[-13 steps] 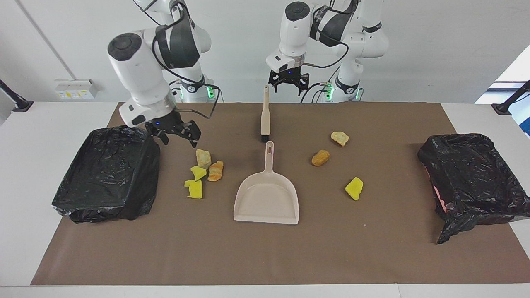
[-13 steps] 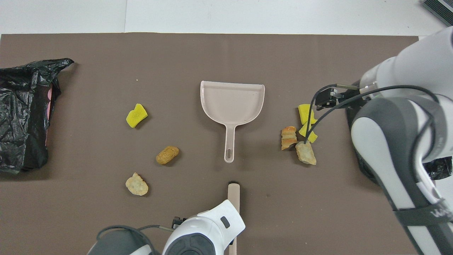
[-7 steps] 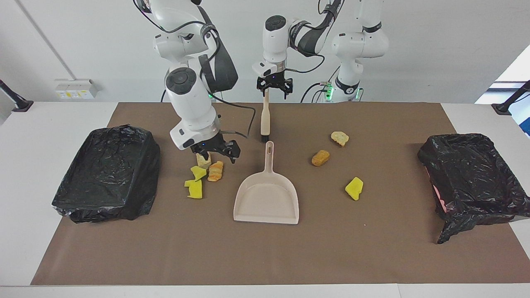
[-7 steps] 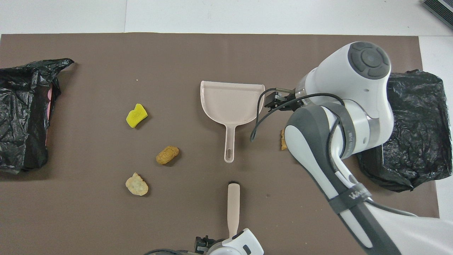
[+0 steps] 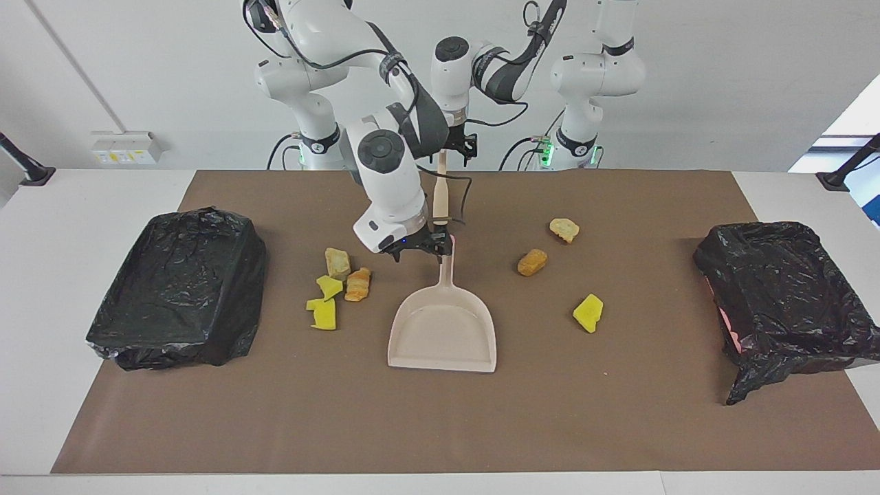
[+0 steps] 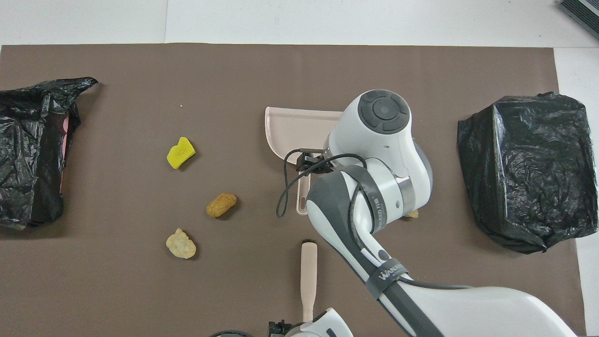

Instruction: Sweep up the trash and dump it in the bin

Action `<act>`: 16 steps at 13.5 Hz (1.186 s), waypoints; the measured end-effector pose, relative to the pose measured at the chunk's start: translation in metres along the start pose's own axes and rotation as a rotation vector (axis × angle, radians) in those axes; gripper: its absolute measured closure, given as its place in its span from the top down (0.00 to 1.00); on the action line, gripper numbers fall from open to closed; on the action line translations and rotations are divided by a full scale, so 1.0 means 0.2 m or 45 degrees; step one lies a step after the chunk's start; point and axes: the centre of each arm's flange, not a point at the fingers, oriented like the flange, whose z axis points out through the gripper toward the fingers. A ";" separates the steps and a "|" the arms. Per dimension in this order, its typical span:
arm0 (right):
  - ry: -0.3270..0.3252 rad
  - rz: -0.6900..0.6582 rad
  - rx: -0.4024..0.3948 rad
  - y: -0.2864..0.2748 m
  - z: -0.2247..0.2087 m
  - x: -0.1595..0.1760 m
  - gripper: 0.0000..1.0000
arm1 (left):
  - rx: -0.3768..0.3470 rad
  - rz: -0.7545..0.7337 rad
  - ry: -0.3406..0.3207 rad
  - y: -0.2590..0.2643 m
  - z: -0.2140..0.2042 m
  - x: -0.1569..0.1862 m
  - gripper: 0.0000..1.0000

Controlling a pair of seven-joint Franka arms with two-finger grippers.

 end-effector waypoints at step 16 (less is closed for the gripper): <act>-0.067 0.066 0.017 -0.12 0.26 -0.08 0.36 | 0.020 -0.039 -0.095 0.01 0.09 -0.03 0.26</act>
